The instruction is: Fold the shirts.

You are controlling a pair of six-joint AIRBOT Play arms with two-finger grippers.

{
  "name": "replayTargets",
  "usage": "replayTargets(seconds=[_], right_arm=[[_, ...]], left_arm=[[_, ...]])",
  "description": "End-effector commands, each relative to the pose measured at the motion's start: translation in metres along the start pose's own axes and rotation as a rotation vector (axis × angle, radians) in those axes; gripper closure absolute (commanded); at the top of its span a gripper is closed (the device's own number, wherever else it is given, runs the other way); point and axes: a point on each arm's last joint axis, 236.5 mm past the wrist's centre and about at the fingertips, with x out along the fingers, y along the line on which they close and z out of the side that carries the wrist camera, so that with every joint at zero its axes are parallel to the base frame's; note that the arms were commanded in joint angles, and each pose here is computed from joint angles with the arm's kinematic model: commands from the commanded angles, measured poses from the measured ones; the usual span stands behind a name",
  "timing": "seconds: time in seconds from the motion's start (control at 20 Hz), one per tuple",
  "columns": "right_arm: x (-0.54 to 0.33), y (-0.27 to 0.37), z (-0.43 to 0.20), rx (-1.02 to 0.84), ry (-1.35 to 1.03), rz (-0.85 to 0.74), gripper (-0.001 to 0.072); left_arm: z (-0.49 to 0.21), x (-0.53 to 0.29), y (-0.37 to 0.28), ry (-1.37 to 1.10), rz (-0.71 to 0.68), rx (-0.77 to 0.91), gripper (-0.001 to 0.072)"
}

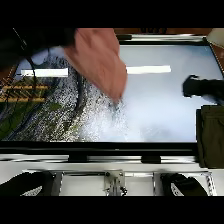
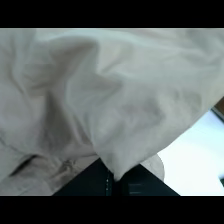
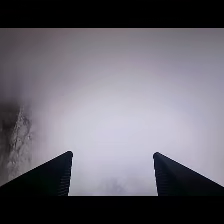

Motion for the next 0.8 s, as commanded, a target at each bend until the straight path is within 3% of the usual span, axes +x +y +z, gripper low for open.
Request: replayTargets(seconds=[0.0,0.15,0.3,0.35,0.4,0.45,0.6,0.75], right_arm=[[-0.073,-0.042,-0.014,0.044,-0.089,-0.077,0.0093],[-0.086,-0.049,-0.052,0.055,0.032,-0.085,0.0093],[-0.08,-0.047,-0.074,0.028,0.125,-0.087,0.0093],[-0.074,-0.047,-0.077,0.023,0.136,-0.09,0.0093],[-0.068,-0.046,-0.082,0.018,0.15,-0.094,0.0093],[-0.06,-0.046,-0.087,0.018,0.168,-0.098,0.0093],[-0.034,-0.033,-0.11,-0.016,0.261,-0.066,0.0093],[-0.017,-0.014,-0.141,-0.103,0.423,0.004,0.0092]], left_arm=[[-0.125,0.013,-0.042,0.279,-0.031,-0.031,0.0677],[-0.232,0.039,-0.053,0.422,-0.025,-0.164,0.0677],[-0.281,0.056,-0.043,0.477,0.027,-0.3,0.0673],[-0.29,0.061,-0.041,0.497,0.037,-0.3,0.0628],[-0.296,0.064,-0.043,0.51,0.034,-0.313,0.0349],[-0.297,0.067,-0.047,0.514,0.025,-0.34,-0.0013],[-0.283,0.055,-0.035,0.555,0.041,-0.243,-0.0013],[-0.261,0.012,0.029,0.752,0.164,-0.057,-0.0013]])
